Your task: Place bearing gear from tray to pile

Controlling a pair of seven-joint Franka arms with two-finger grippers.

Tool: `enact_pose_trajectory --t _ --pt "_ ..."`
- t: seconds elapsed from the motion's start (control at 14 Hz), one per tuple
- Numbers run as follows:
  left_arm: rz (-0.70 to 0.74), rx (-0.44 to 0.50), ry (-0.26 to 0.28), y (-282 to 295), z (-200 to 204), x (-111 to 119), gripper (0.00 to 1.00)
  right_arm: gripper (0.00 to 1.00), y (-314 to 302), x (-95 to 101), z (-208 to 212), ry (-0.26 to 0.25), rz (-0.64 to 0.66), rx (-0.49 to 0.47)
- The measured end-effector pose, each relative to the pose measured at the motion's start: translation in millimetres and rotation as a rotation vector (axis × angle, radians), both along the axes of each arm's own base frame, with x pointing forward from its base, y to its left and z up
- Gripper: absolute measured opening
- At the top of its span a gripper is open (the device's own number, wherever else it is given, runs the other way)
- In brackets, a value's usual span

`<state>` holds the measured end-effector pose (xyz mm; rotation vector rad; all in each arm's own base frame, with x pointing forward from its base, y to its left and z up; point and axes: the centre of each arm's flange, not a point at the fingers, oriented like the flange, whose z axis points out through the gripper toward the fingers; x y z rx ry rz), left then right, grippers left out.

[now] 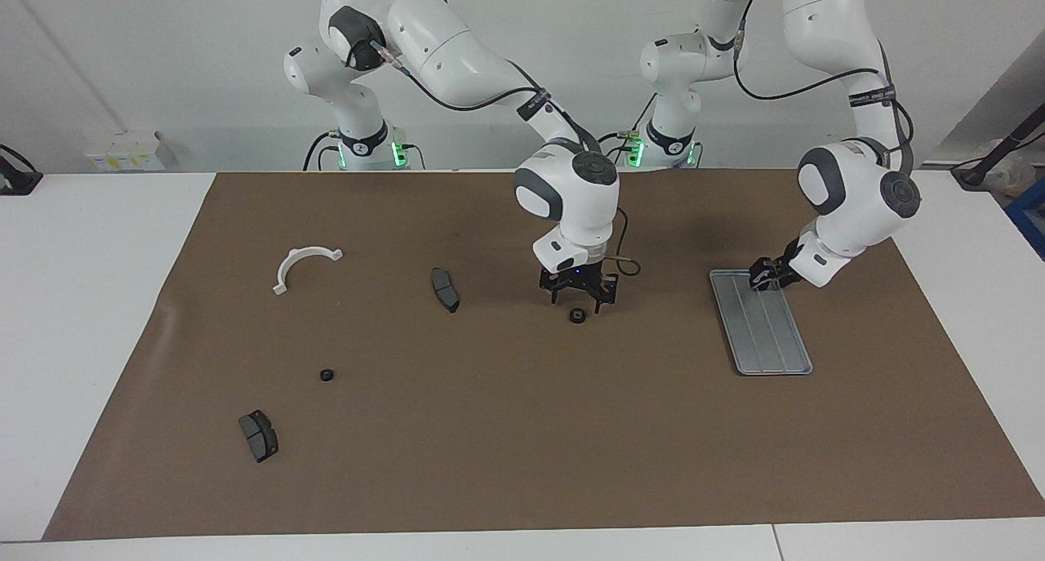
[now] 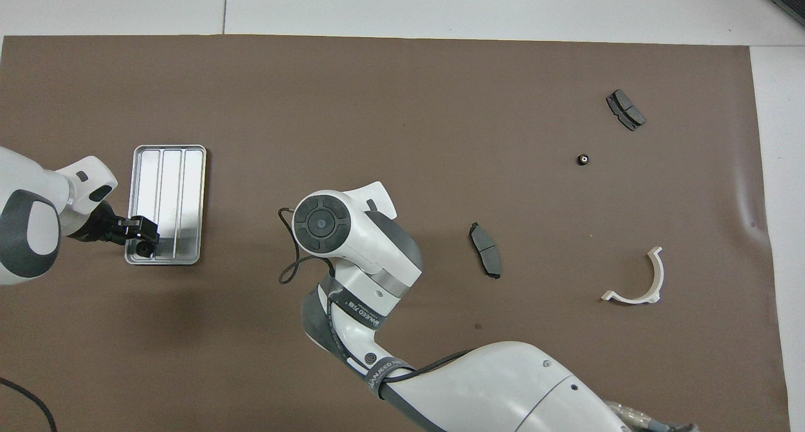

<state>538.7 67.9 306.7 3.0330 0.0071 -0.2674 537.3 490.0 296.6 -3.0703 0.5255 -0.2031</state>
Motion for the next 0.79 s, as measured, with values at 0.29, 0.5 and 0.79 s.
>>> enact_pose_trajectory --t 0.29,0.5,0.79 --pt "0.059 0.015 -0.01 -6.3 -9.9 -8.4 0.69 0.56 -1.1 6.9 2.2 -0.031 -0.002 0.027" --pt "0.074 0.019 -0.016 -6.9 -10.8 -11.3 0.66 0.56 -2.4 10.2 -4.9 -0.039 -0.007 0.037" --pt "0.109 0.025 -0.014 -6.9 -10.4 -12.8 0.63 0.51 -2.4 10.8 -7.9 -0.04 -0.006 0.037"
